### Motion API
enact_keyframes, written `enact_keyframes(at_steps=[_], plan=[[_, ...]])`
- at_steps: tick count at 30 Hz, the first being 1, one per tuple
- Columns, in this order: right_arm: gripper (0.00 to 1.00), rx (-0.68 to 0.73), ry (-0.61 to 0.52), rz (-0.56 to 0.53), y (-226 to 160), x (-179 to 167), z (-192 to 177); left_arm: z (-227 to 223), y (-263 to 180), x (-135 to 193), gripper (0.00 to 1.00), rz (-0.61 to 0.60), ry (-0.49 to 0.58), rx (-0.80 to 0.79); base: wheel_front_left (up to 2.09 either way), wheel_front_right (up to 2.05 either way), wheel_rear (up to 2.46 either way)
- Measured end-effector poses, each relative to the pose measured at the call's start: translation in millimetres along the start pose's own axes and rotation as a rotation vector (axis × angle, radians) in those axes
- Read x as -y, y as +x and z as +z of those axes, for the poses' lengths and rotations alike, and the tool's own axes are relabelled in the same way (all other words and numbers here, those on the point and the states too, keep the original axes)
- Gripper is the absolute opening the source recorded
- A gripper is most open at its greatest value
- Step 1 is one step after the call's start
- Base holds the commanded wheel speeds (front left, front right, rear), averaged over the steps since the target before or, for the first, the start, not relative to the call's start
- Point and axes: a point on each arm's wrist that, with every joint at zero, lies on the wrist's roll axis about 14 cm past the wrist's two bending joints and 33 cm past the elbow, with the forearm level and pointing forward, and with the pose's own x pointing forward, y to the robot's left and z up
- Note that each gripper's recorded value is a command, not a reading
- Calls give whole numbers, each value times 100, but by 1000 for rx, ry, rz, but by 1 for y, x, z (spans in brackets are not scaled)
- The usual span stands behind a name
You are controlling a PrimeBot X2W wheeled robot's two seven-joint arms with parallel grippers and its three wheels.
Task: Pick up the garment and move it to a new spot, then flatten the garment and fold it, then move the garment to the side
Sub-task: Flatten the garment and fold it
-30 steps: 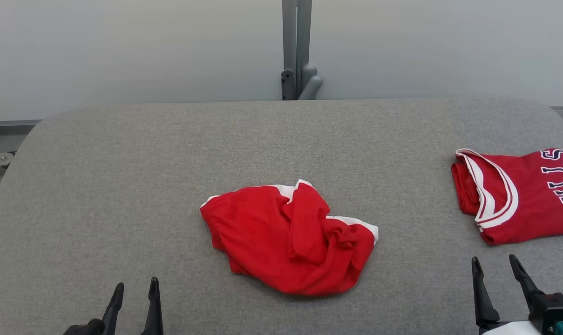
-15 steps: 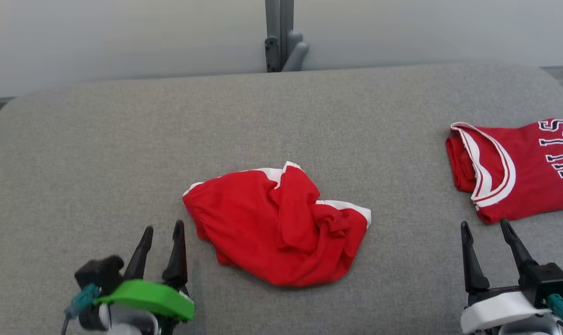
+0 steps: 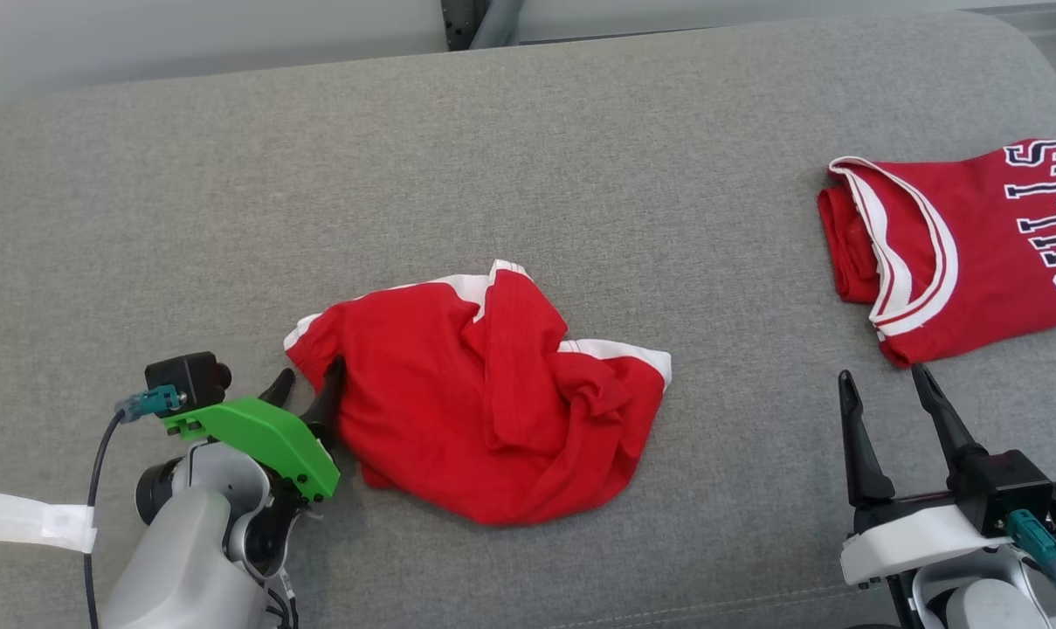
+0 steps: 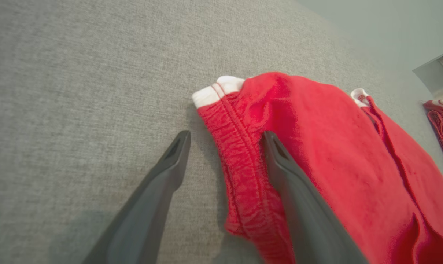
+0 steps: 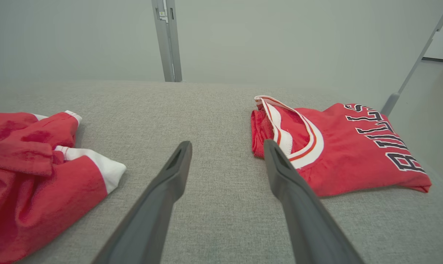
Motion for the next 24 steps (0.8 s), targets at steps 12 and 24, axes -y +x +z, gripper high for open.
enact_keyframes(at_steps=[12,24], plan=[[100,-5,4,-33,-6,10,-1,-12,10,14,0,-53,39,-72,0,0,0],[100,22,10,-42,-14,12,9,54,23,47,0,-123,157,138,0,0,0]])
